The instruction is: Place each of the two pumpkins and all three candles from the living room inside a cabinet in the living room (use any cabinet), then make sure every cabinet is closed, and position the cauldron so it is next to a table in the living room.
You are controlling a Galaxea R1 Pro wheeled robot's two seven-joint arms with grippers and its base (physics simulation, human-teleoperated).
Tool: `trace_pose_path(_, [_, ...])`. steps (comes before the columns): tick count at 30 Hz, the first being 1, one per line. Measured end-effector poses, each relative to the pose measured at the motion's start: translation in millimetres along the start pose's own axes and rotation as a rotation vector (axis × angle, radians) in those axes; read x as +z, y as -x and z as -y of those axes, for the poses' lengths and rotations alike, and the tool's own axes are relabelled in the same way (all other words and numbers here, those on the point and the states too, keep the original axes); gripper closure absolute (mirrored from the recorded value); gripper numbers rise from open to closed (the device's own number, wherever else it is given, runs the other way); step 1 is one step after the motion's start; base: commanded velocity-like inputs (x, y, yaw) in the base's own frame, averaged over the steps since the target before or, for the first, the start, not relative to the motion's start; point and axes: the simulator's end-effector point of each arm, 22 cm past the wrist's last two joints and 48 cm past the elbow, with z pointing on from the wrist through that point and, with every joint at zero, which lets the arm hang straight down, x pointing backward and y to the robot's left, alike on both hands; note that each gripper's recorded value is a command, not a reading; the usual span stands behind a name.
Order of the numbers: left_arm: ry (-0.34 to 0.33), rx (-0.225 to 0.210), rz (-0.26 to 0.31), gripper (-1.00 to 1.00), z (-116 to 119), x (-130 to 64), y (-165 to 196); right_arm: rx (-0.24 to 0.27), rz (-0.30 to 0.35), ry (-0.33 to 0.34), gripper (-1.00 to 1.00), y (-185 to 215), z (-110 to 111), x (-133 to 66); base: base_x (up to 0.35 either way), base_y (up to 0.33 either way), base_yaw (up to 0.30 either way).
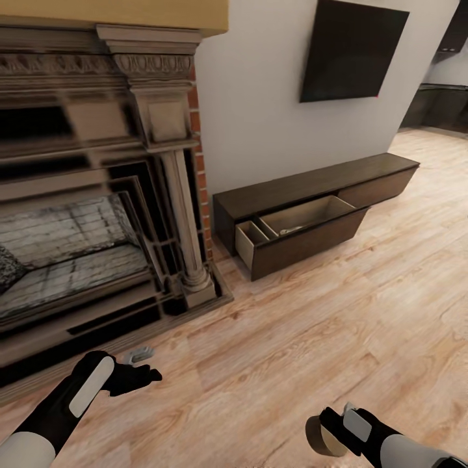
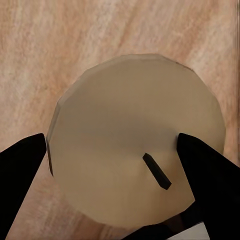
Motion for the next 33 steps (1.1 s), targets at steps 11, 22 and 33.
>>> trace_pose_path(11, [0.002,-0.003,-0.013,-1.00,-1.9,5.2,-3.7,-0.001,-0.010,-0.008,1.00,-4.3,3.3,4.0,0.000,0.000,-0.209])
trace_pose_path(22, [0.007,-0.006,-0.025,-1.00,-4.2,10.5,-7.5,-0.001,-0.021,-0.017,1.00,-8.8,6.7,7.9,0.005,0.000,-0.203])
trace_pose_path(33, [0.011,-0.008,-0.037,-1.00,-6.4,15.4,-11.7,0.000,-0.030,-0.033,1.00,-13.2,12.3,11.5,0.248,-0.007,-0.175])
